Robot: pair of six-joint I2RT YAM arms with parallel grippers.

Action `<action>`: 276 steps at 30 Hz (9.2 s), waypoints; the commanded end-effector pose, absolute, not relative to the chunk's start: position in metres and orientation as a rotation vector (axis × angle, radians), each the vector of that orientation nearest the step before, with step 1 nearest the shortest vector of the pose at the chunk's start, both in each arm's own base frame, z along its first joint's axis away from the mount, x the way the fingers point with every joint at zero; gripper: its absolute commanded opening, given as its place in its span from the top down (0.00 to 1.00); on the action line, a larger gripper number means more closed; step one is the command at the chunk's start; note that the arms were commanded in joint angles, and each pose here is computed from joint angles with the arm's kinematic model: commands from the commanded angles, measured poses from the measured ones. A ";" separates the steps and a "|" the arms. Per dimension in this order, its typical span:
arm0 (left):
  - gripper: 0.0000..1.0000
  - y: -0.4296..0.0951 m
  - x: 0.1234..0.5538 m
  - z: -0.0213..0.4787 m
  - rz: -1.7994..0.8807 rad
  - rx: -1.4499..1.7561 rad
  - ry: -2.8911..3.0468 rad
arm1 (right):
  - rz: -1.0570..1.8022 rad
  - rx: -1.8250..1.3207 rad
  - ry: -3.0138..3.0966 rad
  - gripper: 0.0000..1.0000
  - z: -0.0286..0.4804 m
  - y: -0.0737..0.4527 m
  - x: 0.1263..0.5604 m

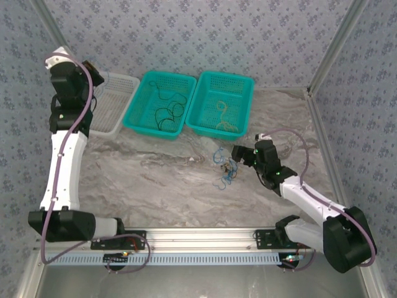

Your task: Untangle the cables

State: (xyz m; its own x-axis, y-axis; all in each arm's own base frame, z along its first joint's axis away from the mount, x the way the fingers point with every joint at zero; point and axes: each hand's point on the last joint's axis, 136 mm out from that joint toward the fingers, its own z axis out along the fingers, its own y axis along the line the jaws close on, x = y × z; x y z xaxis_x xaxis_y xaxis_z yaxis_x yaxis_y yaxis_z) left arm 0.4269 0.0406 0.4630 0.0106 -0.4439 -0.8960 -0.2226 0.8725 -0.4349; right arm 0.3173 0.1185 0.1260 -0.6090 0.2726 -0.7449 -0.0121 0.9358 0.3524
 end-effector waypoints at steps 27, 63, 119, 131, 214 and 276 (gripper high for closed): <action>0.01 0.146 0.567 0.340 0.005 -0.706 1.854 | 0.342 0.198 2.179 0.00 0.140 0.104 0.300; 0.01 -0.092 0.462 0.314 -0.544 -0.307 1.831 | 0.402 0.212 2.416 0.03 0.103 0.126 0.287; 0.01 -0.096 0.369 0.231 -0.601 -0.340 1.909 | 0.284 -0.180 2.645 0.81 0.059 0.180 0.300; 0.01 -0.090 0.358 0.230 -0.576 -0.292 1.872 | 0.411 -0.328 2.571 1.00 0.084 0.226 0.300; 1.00 -0.287 0.271 0.179 -1.072 0.594 1.839 | 0.934 -0.112 2.204 0.41 0.202 0.261 0.304; 1.00 -0.293 0.297 0.187 -1.411 0.375 1.850 | 1.291 -0.403 2.033 0.97 0.169 0.314 0.309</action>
State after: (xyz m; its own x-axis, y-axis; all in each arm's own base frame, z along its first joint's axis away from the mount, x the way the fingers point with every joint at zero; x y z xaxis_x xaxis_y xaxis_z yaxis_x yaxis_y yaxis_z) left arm 0.2942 -0.2889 0.1715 -0.6900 -0.1989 -0.6960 0.6002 0.3802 -0.7037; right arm 0.3085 0.3128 0.1555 -0.7569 0.0979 -0.6461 -0.5372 0.4700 0.7004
